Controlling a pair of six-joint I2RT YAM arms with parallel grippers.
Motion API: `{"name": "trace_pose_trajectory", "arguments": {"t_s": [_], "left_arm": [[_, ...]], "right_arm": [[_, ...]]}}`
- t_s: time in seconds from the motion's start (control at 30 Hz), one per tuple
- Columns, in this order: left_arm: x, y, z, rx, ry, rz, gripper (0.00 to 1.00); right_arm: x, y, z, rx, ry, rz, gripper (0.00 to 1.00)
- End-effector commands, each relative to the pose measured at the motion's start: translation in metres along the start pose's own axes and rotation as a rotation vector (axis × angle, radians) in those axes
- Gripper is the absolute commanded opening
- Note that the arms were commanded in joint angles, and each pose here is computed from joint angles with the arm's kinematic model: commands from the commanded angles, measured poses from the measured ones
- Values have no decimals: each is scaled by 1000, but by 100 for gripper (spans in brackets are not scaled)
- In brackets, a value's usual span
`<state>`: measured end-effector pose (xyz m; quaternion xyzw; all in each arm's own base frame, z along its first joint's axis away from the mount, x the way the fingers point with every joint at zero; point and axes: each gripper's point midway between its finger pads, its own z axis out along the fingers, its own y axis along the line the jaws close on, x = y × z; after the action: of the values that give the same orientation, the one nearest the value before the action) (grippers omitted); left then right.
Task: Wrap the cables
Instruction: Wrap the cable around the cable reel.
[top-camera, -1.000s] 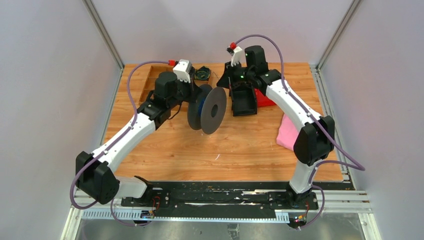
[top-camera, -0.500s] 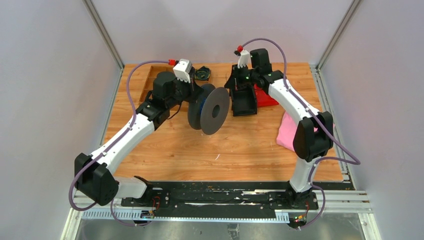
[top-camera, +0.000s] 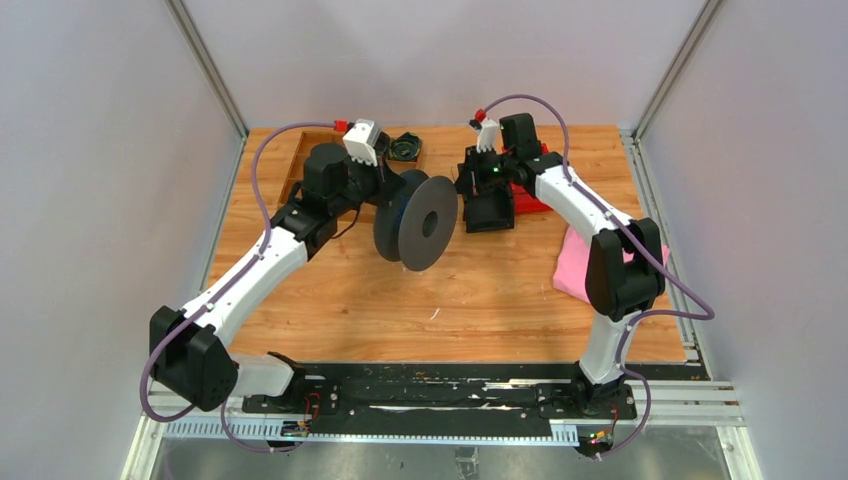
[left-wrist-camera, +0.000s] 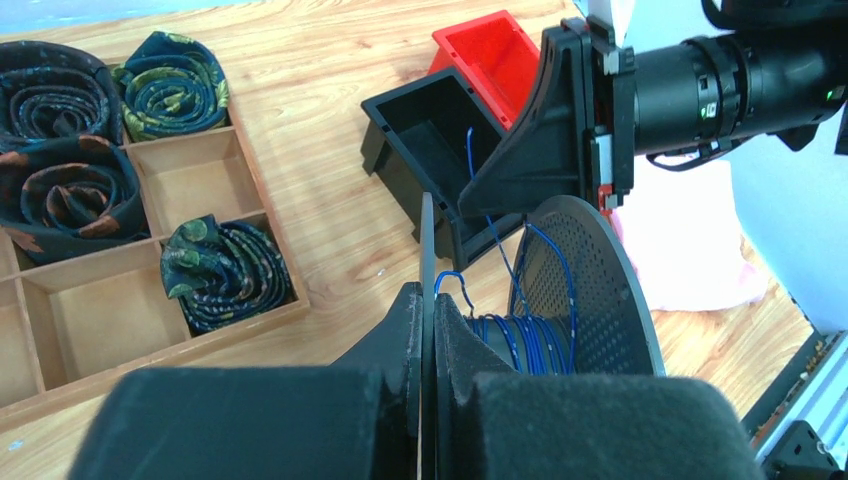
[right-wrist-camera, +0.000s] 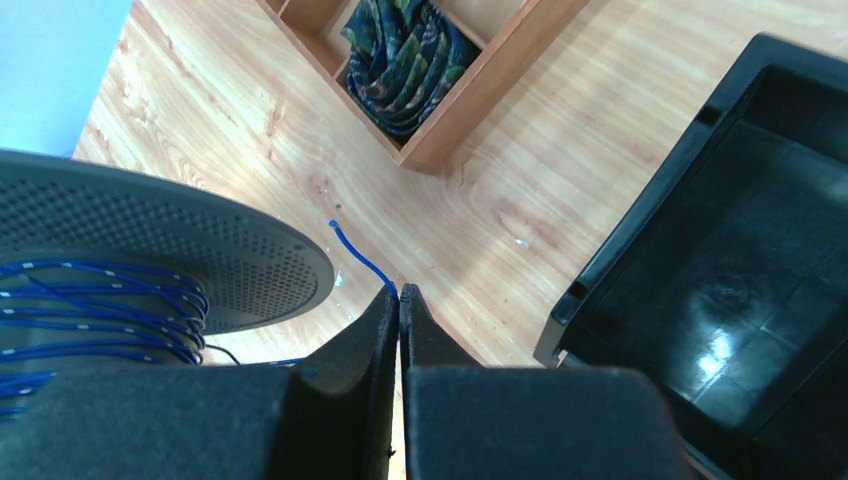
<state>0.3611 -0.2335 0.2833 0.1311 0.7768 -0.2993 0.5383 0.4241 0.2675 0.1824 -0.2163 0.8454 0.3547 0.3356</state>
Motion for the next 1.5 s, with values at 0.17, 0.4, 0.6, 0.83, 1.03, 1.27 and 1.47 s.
{"name": "trace_pose_trajectory", "arguments": {"t_s": [0.17,0.4,0.6,0.83,1.03,1.27,1.47], "left_arm": [[-44,-18,-13,87,-131,-32,0],[-50,-18,-14,101,-139,-64,0],[-55,-9,-16,78,-155,-100,0],[-60,13,-18,26,-181,-179,0],[-59,37,-18,-22,-202,-309,0],[-48,66,-19,-84,-211,-485,1],[-46,77,-17,-85,-226,-549,0]], "right_arm": [[27,-10,7,-17,44,34,3],[45,-1,13,-63,80,54,3],[55,10,13,-113,104,71,3],[68,28,11,-209,133,124,3],[74,45,15,-292,126,172,2],[79,63,25,-358,105,285,1],[79,79,35,-399,104,349,2]]}}
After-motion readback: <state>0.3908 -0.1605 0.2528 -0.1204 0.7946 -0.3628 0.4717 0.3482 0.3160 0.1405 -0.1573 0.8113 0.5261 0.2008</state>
